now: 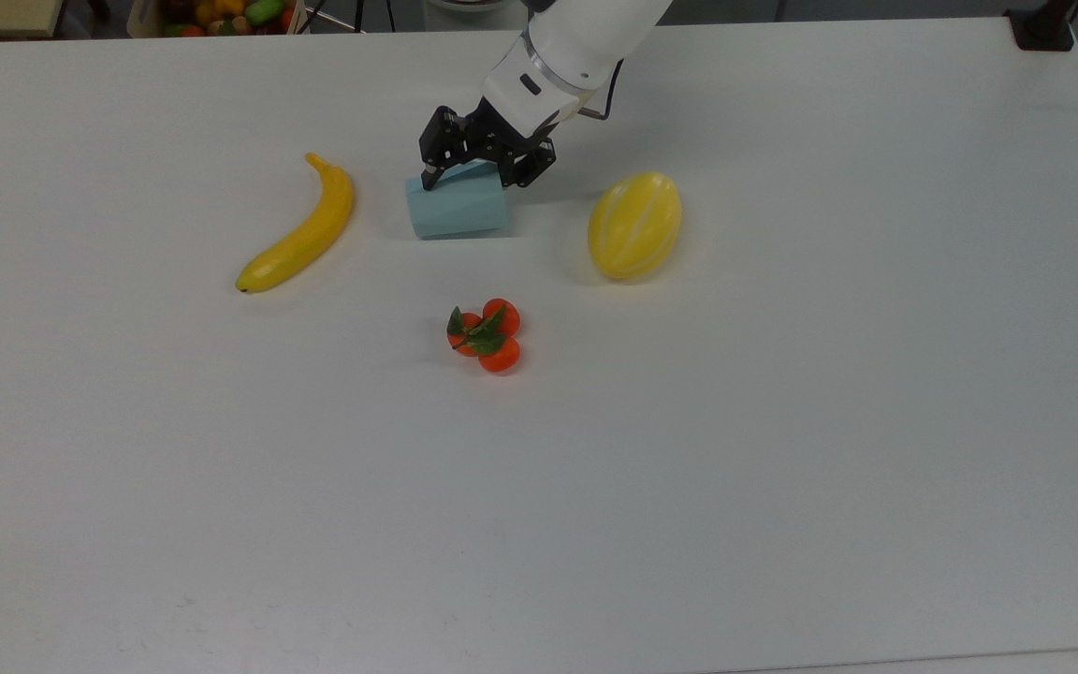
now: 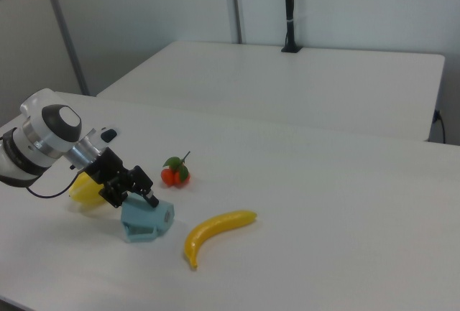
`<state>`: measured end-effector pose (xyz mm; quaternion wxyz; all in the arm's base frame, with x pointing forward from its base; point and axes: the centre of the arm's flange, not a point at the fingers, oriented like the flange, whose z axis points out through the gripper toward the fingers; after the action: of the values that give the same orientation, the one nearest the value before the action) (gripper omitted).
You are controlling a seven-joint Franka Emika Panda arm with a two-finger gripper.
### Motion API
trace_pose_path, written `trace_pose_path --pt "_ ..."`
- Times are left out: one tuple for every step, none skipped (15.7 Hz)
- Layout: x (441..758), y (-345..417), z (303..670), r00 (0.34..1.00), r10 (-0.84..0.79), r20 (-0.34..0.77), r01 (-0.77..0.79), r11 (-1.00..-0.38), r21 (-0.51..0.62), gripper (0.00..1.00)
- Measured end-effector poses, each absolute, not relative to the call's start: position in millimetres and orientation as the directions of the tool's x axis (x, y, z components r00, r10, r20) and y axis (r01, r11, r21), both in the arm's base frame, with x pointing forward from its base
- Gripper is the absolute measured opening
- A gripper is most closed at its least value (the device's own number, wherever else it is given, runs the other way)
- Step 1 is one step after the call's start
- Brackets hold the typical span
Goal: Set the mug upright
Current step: 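Close the gripper on the teal cup's rim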
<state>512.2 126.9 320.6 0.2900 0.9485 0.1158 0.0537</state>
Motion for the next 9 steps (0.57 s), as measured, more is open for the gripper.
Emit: trace_pose_path --pt "512.5 126.2 323.8 0.966 0.256 0.04 0.187 -0.798 0.572 0.62" --pt "512.5 125.6 327.4 0.965 0.257 0.045 0.185 -0.795 0.578 0.51" --pt "512.4 124.9 331.5 0.965 0.257 0.05 0.181 -0.792 0.584 0.42" --pt "512.4 124.6 335.5 0.965 0.256 0.056 0.176 -0.79 0.587 0.32" --pt "512.3 124.3 338.9 0.965 0.255 0.061 0.172 -0.79 0.588 0.25" --pt "512.2 124.0 340.0 0.965 0.254 0.064 0.169 -0.791 0.589 0.22" --pt "512.4 123.4 340.6 0.966 0.251 0.066 0.166 -0.791 0.589 0.19" --pt "512.5 122.7 340.6 0.967 0.248 0.067 0.162 -0.793 0.588 0.16" --pt "512.4 122.2 340.0 0.969 0.239 0.068 0.156 -0.797 0.583 0.13"
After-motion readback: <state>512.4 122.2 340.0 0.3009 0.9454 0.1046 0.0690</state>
